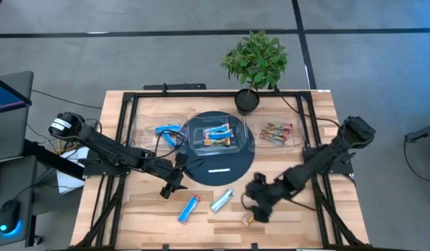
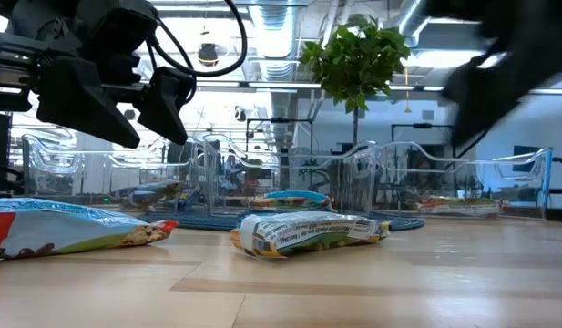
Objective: Pick and place Granola Bars by type
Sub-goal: Move the orange snack bar to the center of the table
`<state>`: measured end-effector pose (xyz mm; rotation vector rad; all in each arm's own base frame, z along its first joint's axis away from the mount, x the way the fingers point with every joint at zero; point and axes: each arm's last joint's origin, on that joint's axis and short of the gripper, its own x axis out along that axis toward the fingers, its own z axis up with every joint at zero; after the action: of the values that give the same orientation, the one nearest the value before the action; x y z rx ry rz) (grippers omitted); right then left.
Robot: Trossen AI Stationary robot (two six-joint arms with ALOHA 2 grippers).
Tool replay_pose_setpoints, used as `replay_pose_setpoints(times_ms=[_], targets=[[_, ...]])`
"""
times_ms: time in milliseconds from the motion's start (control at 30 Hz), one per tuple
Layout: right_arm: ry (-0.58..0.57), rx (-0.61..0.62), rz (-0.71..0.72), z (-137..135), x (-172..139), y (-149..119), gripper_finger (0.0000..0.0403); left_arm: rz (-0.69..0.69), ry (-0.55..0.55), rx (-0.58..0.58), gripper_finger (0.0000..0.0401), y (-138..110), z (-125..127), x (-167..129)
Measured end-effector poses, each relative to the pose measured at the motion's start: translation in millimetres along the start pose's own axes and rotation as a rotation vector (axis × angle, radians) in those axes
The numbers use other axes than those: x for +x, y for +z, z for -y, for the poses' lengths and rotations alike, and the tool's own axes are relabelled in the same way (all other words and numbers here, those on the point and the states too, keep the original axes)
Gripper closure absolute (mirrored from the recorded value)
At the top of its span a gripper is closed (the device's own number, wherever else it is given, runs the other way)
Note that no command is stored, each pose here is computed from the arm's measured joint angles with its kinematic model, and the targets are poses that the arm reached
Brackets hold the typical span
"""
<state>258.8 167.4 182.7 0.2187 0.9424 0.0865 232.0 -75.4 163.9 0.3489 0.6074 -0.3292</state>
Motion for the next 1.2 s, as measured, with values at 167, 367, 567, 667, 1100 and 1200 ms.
replay_pose_setpoints(times_ms=[167,367,567,667,1100,1200], targets=[[0.005,-0.007,-0.022,-25.7,-5.6,-24.5,0.0108,0.002,0.0,0.006,0.0148,0.2,0.0,-0.1],[-0.061,0.002,-0.039,-39.0,7.4,-48.2,0.0108,0.006,0.003,0.04,0.0148,0.6,-0.3,-0.1],[-0.106,0.012,-0.091,-38.6,26.0,-61.4,0.0108,0.007,0.01,0.066,0.0148,0.2,-3.0,0.1],[-0.11,0.042,-0.113,-37.9,30.3,-64.4,0.0108,0.003,0.022,0.058,0.0148,-0.7,-6.5,0.2],[-0.287,0.151,-0.167,-4.9,35.0,-53.2,0.0128,0.005,0.01,0.042,0.0148,-2.2,-11.9,0.4],[-0.311,0.15,-0.179,5.1,37.2,-46.9,0.014,0.001,0.009,0.042,0.0148,-2.6,-11.8,0.4]])
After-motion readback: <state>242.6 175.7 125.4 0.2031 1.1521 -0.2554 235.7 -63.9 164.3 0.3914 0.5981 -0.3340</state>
